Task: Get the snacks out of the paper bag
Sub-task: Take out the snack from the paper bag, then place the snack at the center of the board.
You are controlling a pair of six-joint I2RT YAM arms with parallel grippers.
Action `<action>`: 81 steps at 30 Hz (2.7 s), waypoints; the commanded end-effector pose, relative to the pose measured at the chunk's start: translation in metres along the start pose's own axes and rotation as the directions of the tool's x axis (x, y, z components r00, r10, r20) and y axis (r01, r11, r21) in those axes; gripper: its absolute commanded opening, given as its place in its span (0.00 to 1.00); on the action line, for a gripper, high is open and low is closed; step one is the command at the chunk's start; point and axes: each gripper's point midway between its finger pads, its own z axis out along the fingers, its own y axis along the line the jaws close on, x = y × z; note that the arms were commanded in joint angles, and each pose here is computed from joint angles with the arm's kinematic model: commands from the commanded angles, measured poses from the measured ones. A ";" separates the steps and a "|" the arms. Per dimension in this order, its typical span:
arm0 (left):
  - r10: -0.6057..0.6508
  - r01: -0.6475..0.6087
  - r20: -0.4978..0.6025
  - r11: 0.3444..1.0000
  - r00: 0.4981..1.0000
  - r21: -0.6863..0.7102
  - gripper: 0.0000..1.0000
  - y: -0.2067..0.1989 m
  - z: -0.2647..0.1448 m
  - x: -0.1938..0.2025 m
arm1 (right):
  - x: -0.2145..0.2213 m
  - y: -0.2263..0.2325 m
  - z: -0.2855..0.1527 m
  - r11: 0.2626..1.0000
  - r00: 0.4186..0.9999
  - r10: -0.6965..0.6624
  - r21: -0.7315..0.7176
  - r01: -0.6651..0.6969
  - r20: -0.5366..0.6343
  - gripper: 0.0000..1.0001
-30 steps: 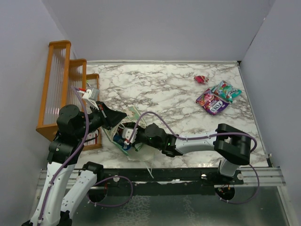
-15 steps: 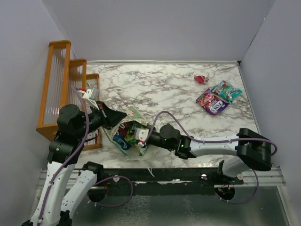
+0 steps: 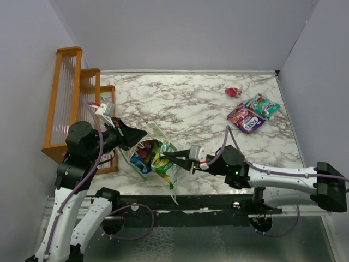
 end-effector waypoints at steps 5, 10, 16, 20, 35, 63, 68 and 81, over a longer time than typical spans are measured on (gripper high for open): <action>0.025 -0.025 0.035 1.000 0.999 0.006 0.00 -0.003 -0.002 -0.007 | -0.136 -0.004 -0.033 0.992 0.947 0.101 -0.103 -0.072 0.306 0.01; 0.020 -0.021 0.042 1.000 0.999 0.015 0.00 -0.005 -0.001 -0.009 | -0.169 -0.037 -0.051 0.998 0.947 0.044 0.033 -0.058 0.318 0.01; 0.020 -0.020 0.039 1.000 0.999 0.010 0.00 -0.005 -0.003 -0.007 | -0.113 -0.126 -0.094 0.809 0.994 0.041 0.581 -0.093 0.102 0.02; 0.019 -0.019 0.042 1.000 0.999 0.003 0.00 -0.004 -0.005 -0.006 | -0.036 -0.166 -0.163 0.422 0.991 0.120 0.907 0.000 -0.056 0.02; 0.003 -0.003 0.035 1.000 0.999 0.011 0.00 -0.001 0.003 -0.007 | 0.170 -0.240 -0.178 0.184 0.781 0.623 0.977 -0.106 -0.032 0.02; 0.021 -0.021 0.039 1.000 0.999 0.005 0.00 -0.007 -0.005 -0.009 | 0.329 -0.388 -0.290 -0.451 0.548 0.793 0.862 0.231 0.268 0.05; 0.023 -0.023 0.039 1.000 0.999 0.006 0.00 -0.009 -0.007 -0.011 | 0.314 -0.398 -0.286 -0.420 0.568 0.789 0.881 0.217 0.236 0.22; 0.010 -0.011 0.029 1.000 1.000 0.013 0.00 -0.002 0.000 -0.005 | 0.207 -0.343 -0.238 -0.021 0.643 0.754 0.983 -0.185 0.137 0.64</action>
